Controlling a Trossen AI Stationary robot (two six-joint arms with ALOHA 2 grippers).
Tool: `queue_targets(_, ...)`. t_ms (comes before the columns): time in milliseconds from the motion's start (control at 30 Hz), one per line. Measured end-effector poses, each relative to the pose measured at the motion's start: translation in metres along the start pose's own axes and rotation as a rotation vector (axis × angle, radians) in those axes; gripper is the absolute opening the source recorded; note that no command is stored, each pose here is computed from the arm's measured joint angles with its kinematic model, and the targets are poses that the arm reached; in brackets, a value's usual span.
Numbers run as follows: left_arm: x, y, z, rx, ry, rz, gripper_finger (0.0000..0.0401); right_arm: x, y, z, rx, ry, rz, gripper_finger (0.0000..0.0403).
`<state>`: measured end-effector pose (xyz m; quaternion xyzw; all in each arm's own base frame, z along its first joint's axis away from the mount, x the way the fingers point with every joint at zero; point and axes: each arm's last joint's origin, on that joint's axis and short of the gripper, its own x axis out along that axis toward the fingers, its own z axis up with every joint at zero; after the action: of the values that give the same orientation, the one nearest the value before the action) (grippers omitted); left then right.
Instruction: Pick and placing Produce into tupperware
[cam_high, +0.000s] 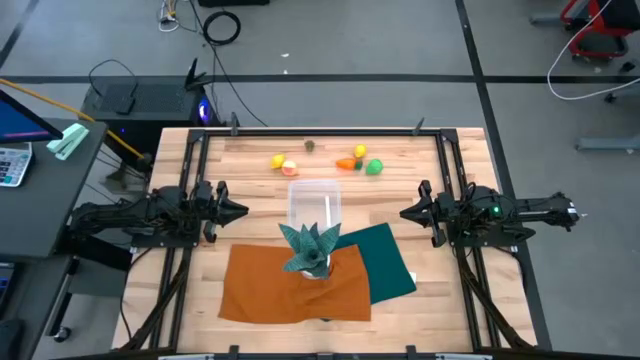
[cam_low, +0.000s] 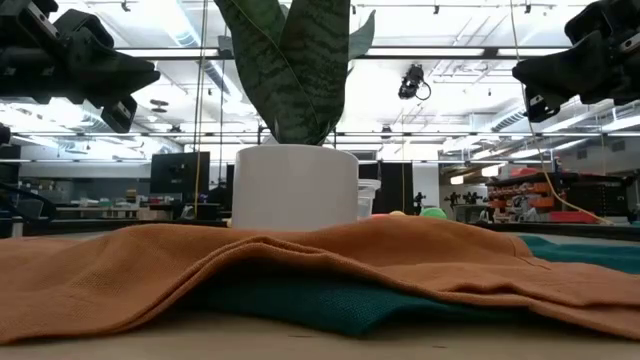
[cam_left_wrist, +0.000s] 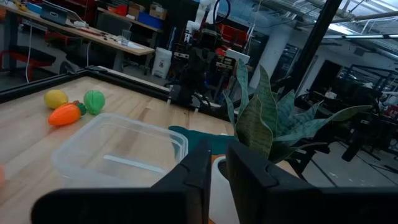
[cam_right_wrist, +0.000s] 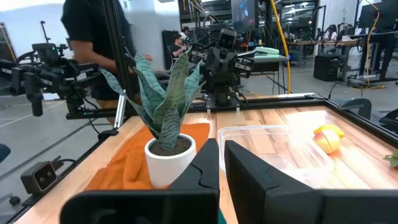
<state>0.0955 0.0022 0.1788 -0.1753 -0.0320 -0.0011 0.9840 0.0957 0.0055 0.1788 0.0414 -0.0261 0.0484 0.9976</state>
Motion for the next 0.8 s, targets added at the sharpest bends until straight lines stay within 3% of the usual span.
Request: queue_targets(800, 0.0000, 0.0000, 0.0001, 0.000, 0.000, 0.000, 0.0052, 0.0000, 0.0000, -0.0001, 0.000, 0.000, 0.001, 0.0000)
